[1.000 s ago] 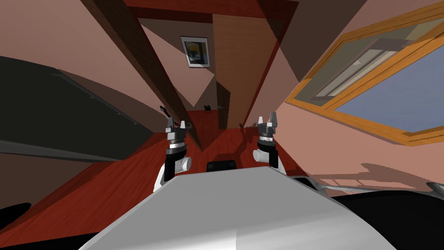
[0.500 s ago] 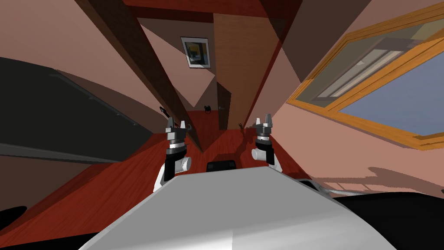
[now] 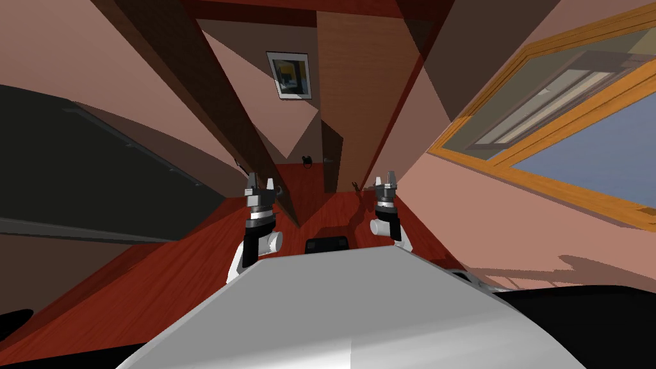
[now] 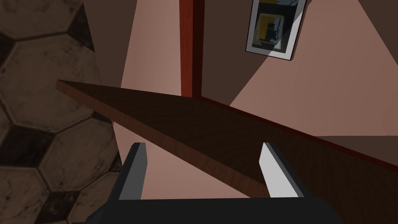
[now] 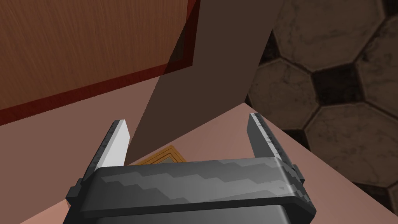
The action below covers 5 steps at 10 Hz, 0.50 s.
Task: Pull the door open
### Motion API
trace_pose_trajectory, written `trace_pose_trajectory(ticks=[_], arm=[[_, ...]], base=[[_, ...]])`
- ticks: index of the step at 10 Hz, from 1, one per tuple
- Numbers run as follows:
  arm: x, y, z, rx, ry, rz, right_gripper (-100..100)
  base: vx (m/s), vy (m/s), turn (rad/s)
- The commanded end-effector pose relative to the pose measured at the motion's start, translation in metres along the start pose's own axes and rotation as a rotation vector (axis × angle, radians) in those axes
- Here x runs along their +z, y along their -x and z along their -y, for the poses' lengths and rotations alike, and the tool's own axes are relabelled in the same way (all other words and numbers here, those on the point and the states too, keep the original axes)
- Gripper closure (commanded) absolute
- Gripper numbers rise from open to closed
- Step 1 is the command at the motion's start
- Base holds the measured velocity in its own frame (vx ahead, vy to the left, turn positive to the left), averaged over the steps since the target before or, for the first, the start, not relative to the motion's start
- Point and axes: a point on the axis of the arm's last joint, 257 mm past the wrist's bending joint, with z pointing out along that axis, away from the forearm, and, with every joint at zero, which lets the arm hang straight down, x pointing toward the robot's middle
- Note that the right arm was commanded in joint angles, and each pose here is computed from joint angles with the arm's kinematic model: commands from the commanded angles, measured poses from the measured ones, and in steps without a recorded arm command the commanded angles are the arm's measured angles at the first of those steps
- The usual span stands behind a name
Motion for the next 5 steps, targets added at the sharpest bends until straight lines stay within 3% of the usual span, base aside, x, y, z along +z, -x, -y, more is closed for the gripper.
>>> trace_pose_trajectory(ticks=[1, 5], arm=[[0.0003, 0.0, 0.014, -0.002, -0.017, 0.0, -100], [-0.0032, 0.0, 0.045, -0.006, -0.059, 0.001, -100]], base=[[0.091, 0.008, 0.014], [0.098, 0.009, 0.012]])
